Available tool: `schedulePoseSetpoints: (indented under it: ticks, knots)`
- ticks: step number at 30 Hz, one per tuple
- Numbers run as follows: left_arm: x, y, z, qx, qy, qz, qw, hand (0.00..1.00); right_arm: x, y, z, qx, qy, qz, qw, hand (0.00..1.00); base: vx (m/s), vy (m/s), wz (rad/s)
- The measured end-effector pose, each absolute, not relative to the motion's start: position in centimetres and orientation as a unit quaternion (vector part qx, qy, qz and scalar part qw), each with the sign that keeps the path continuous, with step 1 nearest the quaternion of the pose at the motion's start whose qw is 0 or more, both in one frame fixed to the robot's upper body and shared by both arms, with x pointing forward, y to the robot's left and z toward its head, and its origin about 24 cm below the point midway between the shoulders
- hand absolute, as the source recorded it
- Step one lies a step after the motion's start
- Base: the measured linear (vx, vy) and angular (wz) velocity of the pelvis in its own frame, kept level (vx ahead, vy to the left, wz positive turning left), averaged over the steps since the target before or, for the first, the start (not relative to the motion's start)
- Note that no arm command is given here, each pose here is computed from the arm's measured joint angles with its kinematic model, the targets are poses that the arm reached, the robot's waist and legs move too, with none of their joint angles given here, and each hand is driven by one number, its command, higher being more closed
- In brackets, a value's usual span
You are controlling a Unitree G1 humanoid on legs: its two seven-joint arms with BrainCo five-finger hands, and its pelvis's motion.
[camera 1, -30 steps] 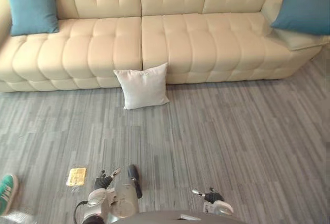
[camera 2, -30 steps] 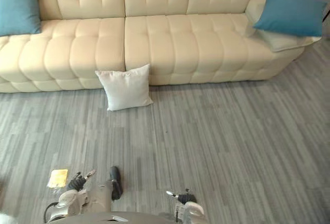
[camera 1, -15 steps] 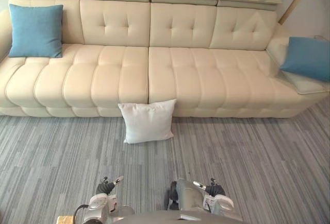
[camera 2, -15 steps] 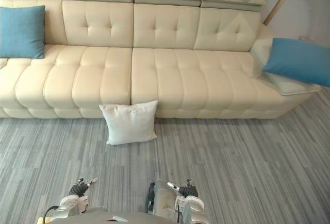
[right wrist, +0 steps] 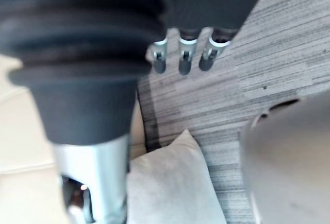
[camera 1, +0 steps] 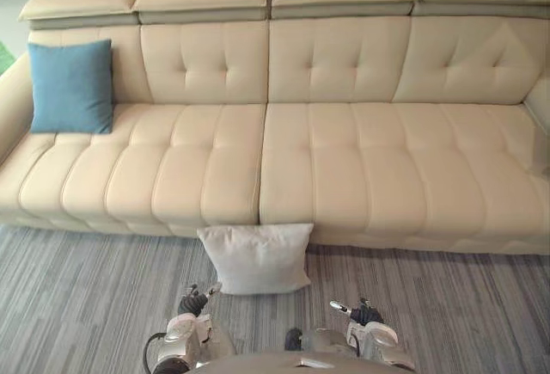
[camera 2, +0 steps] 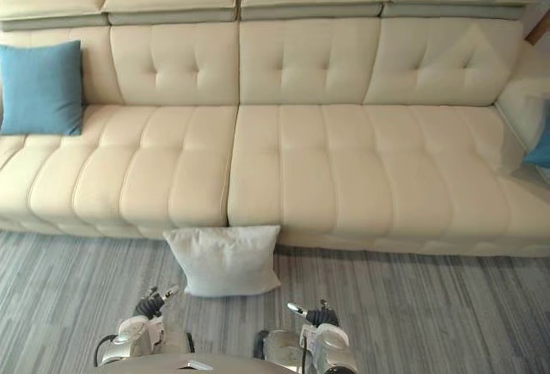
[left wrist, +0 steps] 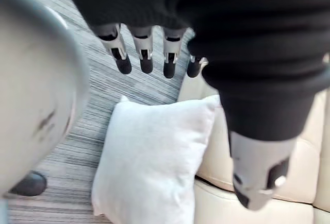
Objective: Pick up cushions and gather them together orderly.
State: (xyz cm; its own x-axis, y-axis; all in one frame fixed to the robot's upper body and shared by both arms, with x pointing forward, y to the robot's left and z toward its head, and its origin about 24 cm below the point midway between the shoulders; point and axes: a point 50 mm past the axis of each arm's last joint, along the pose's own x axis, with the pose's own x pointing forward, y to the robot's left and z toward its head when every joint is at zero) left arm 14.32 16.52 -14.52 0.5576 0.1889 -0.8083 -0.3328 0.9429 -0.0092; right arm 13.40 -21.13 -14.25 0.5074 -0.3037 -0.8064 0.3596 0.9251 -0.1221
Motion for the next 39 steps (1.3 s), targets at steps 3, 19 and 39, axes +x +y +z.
schedulePoseSetpoints:
  ticks: [3, 19, 39]
  knots:
    - [14.9, 16.8, -14.3, -0.077, 0.437, 0.149, 0.884, 0.00, 12.9, -20.9, -14.5, 0.034, 0.464, -0.193, 0.864, 0.00, 0.32, 0.154, -0.32]
    - [13.2, 19.5, -15.1, -0.043, 0.471, 0.162, 0.866, 0.00, 13.5, -18.0, -14.5, 0.043, 0.460, -0.152, 0.874, 0.00, 0.13, 0.169, -0.20]
    - [12.7, 18.9, -15.2, -0.035, 0.475, 0.150, 0.866, 0.00, 12.7, -18.8, -14.8, 0.009, 0.470, -0.139, 0.872, 0.00, -0.11, -0.017, 0.21]
